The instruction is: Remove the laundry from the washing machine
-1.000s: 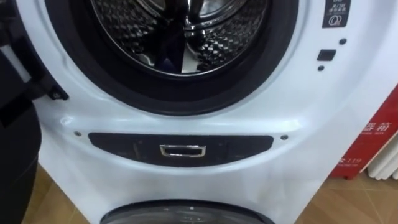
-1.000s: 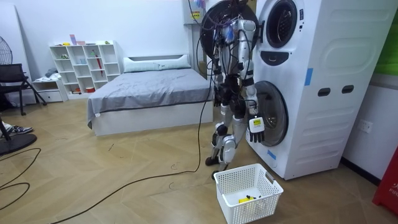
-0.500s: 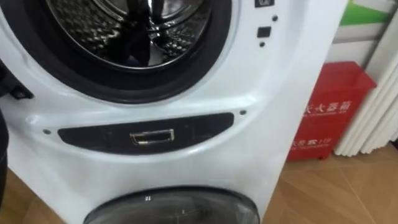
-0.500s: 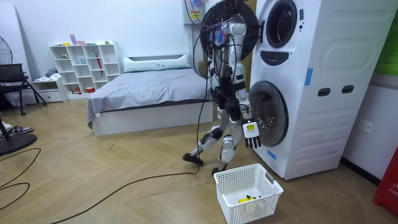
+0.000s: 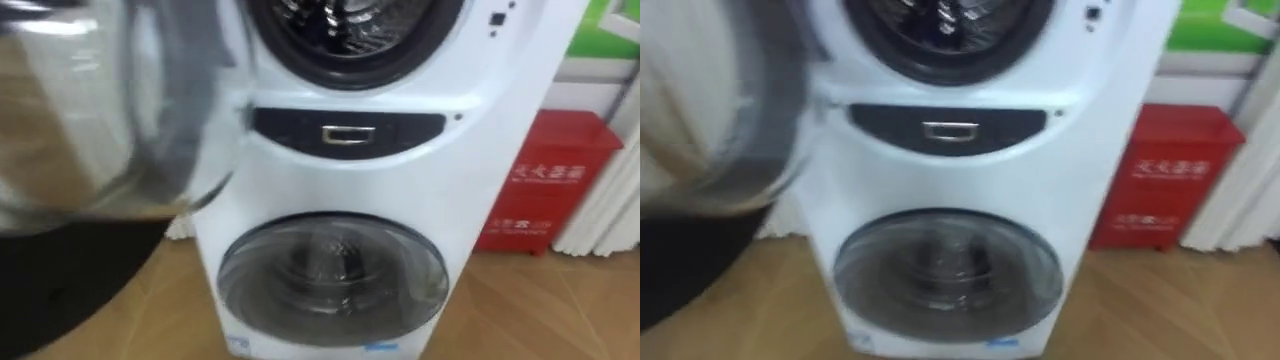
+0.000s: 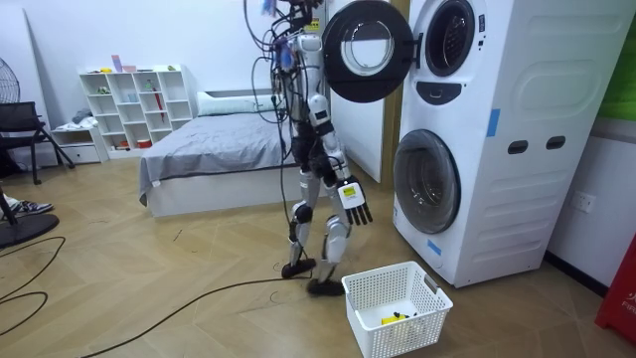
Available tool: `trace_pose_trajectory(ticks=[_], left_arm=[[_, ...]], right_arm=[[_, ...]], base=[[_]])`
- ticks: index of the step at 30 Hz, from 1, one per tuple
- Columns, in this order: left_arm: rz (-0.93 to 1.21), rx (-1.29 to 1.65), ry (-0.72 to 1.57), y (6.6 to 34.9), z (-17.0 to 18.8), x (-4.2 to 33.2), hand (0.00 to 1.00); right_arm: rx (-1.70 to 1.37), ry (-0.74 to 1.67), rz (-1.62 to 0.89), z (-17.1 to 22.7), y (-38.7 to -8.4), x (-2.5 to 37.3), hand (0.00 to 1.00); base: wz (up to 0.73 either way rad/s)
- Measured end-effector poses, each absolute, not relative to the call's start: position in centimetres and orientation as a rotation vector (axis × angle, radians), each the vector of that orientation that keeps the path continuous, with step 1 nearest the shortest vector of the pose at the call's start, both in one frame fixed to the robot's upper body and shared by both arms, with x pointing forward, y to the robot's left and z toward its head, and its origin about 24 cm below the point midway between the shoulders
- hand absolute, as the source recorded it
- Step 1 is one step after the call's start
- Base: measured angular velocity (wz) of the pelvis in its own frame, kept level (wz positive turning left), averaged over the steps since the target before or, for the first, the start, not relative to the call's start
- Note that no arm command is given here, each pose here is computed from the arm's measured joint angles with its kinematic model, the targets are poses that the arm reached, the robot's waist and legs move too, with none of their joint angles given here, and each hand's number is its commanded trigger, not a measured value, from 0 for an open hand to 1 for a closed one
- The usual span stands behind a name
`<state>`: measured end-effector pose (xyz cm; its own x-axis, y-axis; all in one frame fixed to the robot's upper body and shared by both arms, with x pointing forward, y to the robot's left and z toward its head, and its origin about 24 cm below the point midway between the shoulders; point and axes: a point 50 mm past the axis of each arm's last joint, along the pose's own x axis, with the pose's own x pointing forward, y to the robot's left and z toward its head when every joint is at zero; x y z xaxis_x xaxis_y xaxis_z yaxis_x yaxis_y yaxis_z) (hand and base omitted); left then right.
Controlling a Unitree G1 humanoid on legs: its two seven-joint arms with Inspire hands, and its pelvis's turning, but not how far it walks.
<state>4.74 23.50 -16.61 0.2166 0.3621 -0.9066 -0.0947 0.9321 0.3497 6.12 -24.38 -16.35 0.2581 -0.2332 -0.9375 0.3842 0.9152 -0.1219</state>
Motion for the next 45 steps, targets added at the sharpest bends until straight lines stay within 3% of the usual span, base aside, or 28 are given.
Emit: trace_pose_trajectory(ticks=[17, 25, 31, 37, 39, 45], left_arm=[[0.398, 0.18, 1.231, 23.2, -16.4, 5.4, 0.0], [0.581, -0.005, 1.262, 23.8, -16.5, 3.4, 0.0], [0.814, -0.12, 1.16, 26.7, -15.5, 4.3, 0.0], [1.014, -0.201, 0.771, 32.5, -10.4, 12.0, 0.0], [1.069, -0.212, 0.56, 34.5, -6.7, 15.4, 0.0], [1.042, -0.163, 0.098, 36.5, 3.4, 20.8, 0.0]], right_arm=[[0.085, 1.253, -0.234, -16.7, -22.6, 6.6, 0.0], [0.11, 1.238, -0.276, -16.6, -23.1, 6.5, 0.0], [0.095, 1.194, -0.337, -16.1, -24.3, 7.0, 0.0], [0.032, 1.146, -0.373, -15.5, -26.0, 7.2, 0.0], [0.013, 1.131, -0.398, -15.3, -26.5, 7.1, 0.0], [0.012, 1.146, -0.419, -15.4, -26.6, 6.3, 0.0]], base=[[-0.17], [0.0], [0.08], [0.0], [-0.08], [-0.13]])
